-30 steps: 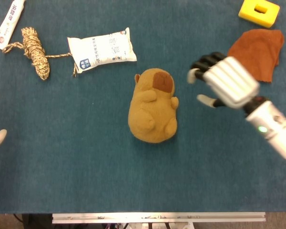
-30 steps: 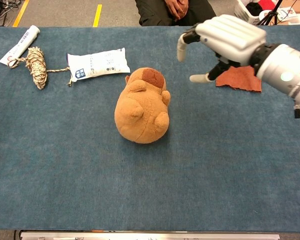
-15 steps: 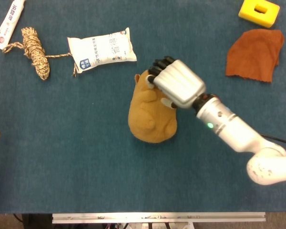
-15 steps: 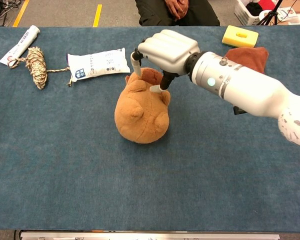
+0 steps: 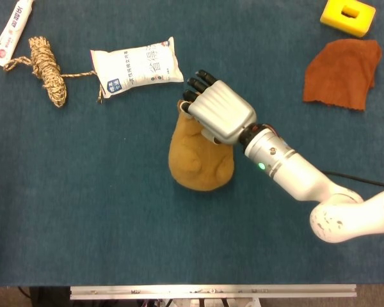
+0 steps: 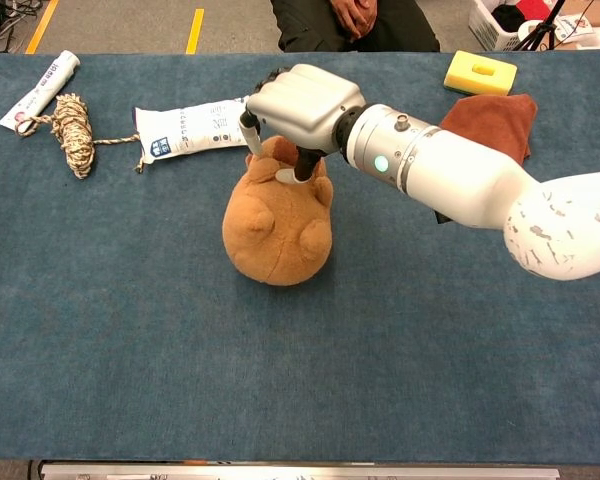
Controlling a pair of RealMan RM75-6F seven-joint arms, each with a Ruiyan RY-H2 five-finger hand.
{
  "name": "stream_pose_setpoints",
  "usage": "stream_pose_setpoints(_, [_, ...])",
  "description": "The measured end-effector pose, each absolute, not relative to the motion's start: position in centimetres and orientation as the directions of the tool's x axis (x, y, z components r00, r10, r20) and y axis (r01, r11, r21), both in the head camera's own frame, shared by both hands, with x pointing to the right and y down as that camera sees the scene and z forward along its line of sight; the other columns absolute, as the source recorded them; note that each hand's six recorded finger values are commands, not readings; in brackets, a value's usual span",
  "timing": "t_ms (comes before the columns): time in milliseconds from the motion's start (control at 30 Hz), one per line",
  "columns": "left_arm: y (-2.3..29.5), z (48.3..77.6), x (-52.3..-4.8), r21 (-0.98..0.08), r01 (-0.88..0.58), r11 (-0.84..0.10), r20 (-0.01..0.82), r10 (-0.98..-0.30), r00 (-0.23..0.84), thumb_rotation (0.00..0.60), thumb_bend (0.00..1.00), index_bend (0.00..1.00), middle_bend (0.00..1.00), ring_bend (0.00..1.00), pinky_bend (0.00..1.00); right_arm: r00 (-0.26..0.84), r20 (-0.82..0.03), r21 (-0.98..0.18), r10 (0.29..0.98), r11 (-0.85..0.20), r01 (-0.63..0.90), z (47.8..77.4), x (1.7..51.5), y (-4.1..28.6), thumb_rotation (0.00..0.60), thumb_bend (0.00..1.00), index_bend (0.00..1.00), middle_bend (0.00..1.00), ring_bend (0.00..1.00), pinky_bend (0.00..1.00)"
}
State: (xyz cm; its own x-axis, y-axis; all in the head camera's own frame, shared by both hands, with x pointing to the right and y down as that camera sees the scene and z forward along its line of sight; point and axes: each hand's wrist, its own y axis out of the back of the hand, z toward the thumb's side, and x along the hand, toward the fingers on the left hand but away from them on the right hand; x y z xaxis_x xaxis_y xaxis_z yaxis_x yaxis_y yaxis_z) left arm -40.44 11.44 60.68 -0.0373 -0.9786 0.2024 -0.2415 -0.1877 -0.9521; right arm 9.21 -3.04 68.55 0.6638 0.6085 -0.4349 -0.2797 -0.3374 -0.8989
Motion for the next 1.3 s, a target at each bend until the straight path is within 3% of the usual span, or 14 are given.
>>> stream_pose_setpoints(367, [11.5, 60.4, -40.7, -0.954, -0.248, -0.168, 0.183, -0.982, -0.042, 0.6, 0.17, 0.25, 0.2, 0.09, 0.14, 0.661, -0.457, -0.889, 0.596, -0.334, -0.314, 69.7, 8.5, -2.5, 0.6, 0.31, 0.45, 0.3, 0.1, 0.0])
stream_pose_setpoints(567, [11.5, 60.4, -40.7, -0.954, -0.25, -0.163, 0.178, -0.983, -0.039, 0.6, 0.17, 0.25, 0.2, 0.09, 0.14, 0.658, -0.449, -0.892, 0.604, -0.342, -0.295, 69.9, 8.4, -2.5, 0.6, 0.33, 0.58, 0.33, 0.1, 0.0])
stream_pose_setpoints(700, [11.4, 60.3, -40.5, -0.955, -0.251, -0.161, 0.175, -0.984, -0.035, 0.6, 0.17, 0.25, 0.2, 0.09, 0.14, 0.663, -0.436, -0.898, 0.609, -0.337, -0.282, 69.8, 8.3, -2.6, 0.6, 0.32, 0.58, 0.33, 0.1, 0.0])
stream_pose_setpoints(767, [11.4, 60.4, -40.5, -0.954, -0.25, -0.162, 0.176, -0.984, -0.034, 0.6, 0.17, 0.25, 0.2, 0.09, 0.14, 0.668, -0.428, -0.902, 0.609, -0.333, -0.274, 69.7, 8.4, -2.6, 0.6, 0.31, 0.53, 0.33, 0.1, 0.0])
stream_pose_setpoints(933, [11.4, 60.4, -40.4, -0.957, -0.242, -0.16, 0.171, -0.985, -0.029, 0.6, 0.17, 0.25, 0.2, 0.09, 0.14, 0.67, -0.419, -0.907, 0.612, -0.323, -0.271, 69.5, 8.8, -2.7, 0.6, 0.31, 0.27, 0.27, 0.04, 0.0])
stream_pose_setpoints(1000, [11.4, 60.3, -40.4, -0.957, -0.245, -0.153, 0.165, -0.986, -0.028, 0.6, 0.17, 0.25, 0.2, 0.09, 0.14, 0.669, -0.421, -0.906, 0.613, -0.327, -0.27, 69.5, 8.9, -2.8, 0.6, 0.31, 0.21, 0.26, 0.03, 0.0])
stream_pose_setpoints(1300, [11.5, 60.1, -40.3, -0.958, -0.25, -0.145, 0.156, -0.987, -0.026, 0.6, 0.17, 0.25, 0.2, 0.09, 0.14, 0.668, -0.433, -0.9, 0.605, -0.337, -0.277, 69.6, 9.0, -2.5, 0.6, 0.31, 0.21, 0.26, 0.03, 0.0])
